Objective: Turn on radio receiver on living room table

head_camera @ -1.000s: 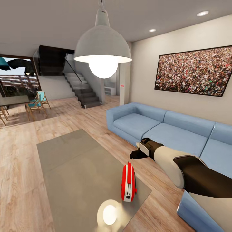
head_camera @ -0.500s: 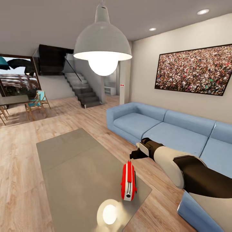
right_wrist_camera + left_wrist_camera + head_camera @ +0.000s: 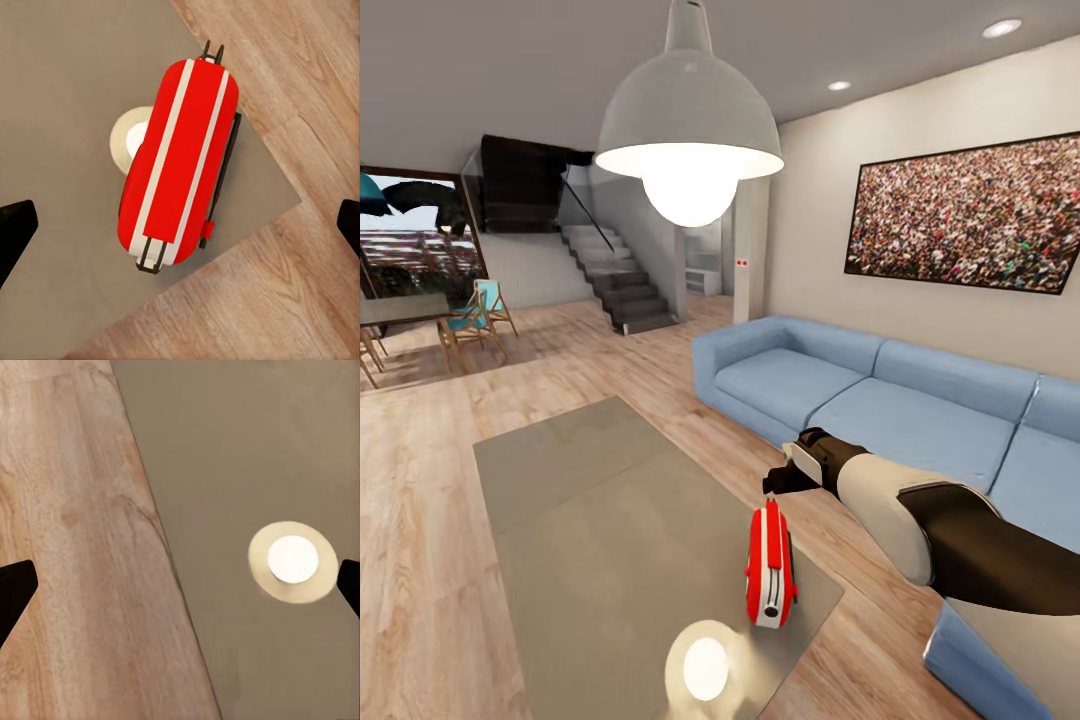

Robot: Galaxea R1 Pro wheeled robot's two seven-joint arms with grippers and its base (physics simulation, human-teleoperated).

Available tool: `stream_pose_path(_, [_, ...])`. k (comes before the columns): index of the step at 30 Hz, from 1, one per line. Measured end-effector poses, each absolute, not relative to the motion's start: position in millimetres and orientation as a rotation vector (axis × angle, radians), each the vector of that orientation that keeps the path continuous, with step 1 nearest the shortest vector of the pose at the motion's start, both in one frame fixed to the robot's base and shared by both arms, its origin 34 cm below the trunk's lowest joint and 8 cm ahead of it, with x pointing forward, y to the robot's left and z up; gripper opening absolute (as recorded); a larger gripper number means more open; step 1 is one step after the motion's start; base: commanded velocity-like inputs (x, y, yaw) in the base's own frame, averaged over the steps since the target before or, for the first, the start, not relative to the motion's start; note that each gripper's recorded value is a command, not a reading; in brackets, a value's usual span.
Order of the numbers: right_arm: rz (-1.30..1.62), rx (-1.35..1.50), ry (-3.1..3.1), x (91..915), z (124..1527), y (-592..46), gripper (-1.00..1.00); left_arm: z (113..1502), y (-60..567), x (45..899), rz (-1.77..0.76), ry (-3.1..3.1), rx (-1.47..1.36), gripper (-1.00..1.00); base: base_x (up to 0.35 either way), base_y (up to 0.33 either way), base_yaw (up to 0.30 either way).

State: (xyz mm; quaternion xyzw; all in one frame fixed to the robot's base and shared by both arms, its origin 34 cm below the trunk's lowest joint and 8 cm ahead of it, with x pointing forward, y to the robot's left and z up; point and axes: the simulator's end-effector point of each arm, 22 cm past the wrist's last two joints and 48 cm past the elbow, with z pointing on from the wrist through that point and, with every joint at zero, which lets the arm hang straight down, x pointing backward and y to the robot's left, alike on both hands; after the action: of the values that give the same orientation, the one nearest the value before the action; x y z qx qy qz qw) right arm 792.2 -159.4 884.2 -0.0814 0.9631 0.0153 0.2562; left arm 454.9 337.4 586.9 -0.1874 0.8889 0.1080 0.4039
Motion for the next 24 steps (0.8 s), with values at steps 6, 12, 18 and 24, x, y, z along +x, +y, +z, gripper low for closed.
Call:
stream_pose_path(6, [0.038,-0.220,2.613,793,875,-161,1.00,578,338,455,0.274,2.244,-0.474,1.00,0.007,0.006,0.000])
stream_pose_path(12, [0.037,-0.213,2.577,800,870,-163,1.00,568,338,455,0.274,2.244,-0.473,1.00,0.000,0.000,0.000])
stream_pose_path(18, [0.041,-0.210,2.567,802,862,-163,1.00,559,338,455,0.274,2.244,-0.473,1.00,0.000,0.000,0.000])
stream_pose_path(24, [0.043,-0.211,2.566,802,852,-162,1.00,549,338,455,0.274,2.242,-0.473,1.00,0.000,0.000,0.000])
